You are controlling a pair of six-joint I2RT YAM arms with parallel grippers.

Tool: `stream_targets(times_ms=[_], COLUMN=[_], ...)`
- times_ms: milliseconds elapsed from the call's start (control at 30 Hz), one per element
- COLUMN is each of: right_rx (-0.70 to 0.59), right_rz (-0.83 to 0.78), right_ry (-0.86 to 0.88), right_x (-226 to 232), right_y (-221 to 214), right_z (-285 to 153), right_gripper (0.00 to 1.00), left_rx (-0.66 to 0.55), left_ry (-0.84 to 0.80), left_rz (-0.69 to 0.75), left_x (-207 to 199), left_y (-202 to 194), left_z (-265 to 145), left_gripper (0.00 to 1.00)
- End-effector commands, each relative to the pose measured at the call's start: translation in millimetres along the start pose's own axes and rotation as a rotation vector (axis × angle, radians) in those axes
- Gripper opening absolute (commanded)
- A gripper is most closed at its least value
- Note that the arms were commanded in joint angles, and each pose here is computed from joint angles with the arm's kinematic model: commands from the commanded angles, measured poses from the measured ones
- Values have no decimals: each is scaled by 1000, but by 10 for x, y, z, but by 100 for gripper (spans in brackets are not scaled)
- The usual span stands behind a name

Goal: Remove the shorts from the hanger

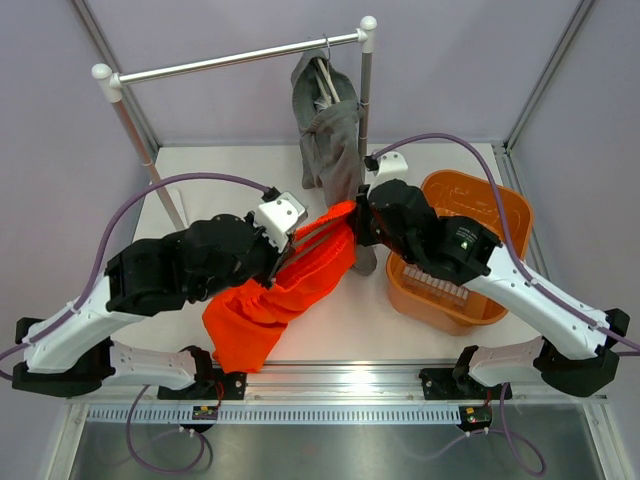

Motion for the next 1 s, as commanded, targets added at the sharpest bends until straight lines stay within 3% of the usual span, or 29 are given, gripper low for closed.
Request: stream_targets(times_ms=[0,533,967], right_rx=[-66,-12,-32], right_rz=[14,31,76], right_ry=[-169,-230,32], right_x=[-399,-731,-120], right_y=[242,139,28], right_z=[-141,60,-47], right_gripper=[0,0,0], left_rx=[-80,-177,-397], left_ry=[-131,-318,-178], left_rz=[-23,-29,-121], left_x=[-80,-124,24], left_y=[149,188,578], left_z=[-272,-678,-594], left_gripper=[0,0,0])
Point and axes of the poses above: each gripper's point midway between its finger pads, its own z axis out along the fingers, its own x axis along the line the jaws close on, y = z × x, the point moved 3 cm from there along -z, back along the fingers, and after that the axes turned 14 degrees about -z, right-handed, at the moved point
